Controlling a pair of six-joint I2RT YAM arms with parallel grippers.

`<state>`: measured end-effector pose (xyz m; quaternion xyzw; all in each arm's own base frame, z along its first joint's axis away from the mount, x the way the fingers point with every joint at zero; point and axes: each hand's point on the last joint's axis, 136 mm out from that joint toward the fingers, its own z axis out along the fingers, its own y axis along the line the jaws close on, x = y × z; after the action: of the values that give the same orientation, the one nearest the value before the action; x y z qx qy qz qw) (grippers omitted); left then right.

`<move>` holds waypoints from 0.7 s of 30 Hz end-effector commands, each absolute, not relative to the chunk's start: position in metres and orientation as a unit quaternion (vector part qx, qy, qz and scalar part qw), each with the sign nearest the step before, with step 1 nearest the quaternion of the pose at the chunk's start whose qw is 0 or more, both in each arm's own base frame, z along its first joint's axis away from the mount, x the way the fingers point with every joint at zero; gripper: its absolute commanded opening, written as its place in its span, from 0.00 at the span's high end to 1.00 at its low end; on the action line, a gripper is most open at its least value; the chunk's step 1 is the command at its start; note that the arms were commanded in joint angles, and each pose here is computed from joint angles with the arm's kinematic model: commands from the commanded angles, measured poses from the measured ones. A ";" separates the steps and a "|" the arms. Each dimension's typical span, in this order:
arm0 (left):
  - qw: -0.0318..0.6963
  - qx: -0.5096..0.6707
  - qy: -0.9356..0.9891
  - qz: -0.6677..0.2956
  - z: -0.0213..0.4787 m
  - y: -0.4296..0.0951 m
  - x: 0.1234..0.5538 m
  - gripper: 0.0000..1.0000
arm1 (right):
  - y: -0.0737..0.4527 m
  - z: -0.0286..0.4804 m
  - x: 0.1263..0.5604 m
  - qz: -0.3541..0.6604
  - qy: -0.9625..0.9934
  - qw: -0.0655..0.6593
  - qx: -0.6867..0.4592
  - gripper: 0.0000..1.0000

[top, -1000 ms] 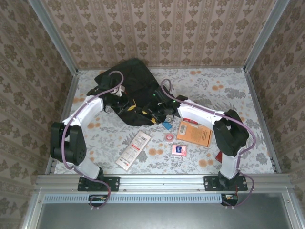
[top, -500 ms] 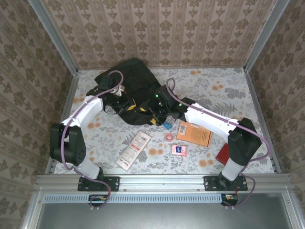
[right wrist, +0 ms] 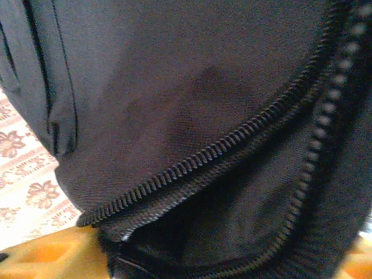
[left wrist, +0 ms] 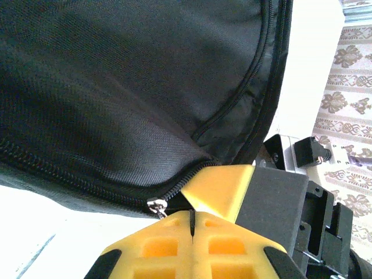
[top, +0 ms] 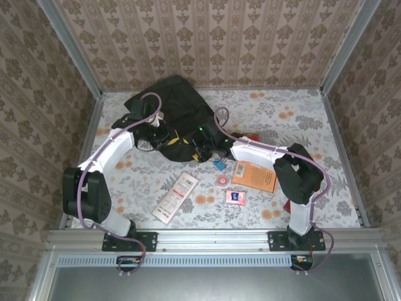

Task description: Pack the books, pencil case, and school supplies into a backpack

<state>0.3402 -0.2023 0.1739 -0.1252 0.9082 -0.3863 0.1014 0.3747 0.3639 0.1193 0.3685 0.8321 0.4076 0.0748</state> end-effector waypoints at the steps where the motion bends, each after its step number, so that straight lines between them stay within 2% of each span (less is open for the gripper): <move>1: 0.102 -0.120 0.906 -0.392 0.178 -0.204 0.340 1.00 | 0.371 0.139 0.404 0.444 0.808 0.109 0.371 0.37; 9: 0.104 -0.120 0.909 -0.386 0.177 -0.202 0.347 1.00 | 0.376 0.137 0.406 0.441 0.822 0.110 0.344 0.47; 11: 0.105 -0.119 0.909 -0.386 0.178 -0.202 0.349 1.00 | 0.375 0.136 0.407 0.432 0.828 0.113 0.339 0.52; 13: 0.104 -0.117 0.910 -0.384 0.178 -0.202 0.349 1.00 | 0.374 0.133 0.409 0.423 0.835 0.115 0.333 0.61; 18: 0.112 -0.119 0.914 -0.372 0.180 -0.192 0.353 1.00 | 0.363 0.124 0.408 0.389 0.855 0.116 0.324 0.92; 21: 0.117 -0.124 0.918 -0.358 0.178 -0.181 0.357 1.00 | 0.356 0.122 0.403 0.364 0.871 0.121 0.306 1.00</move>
<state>0.3523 -0.1919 0.1732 -0.1288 0.9132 -0.3705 0.1104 0.4029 0.3675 0.1284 0.3223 0.8501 0.4016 0.1103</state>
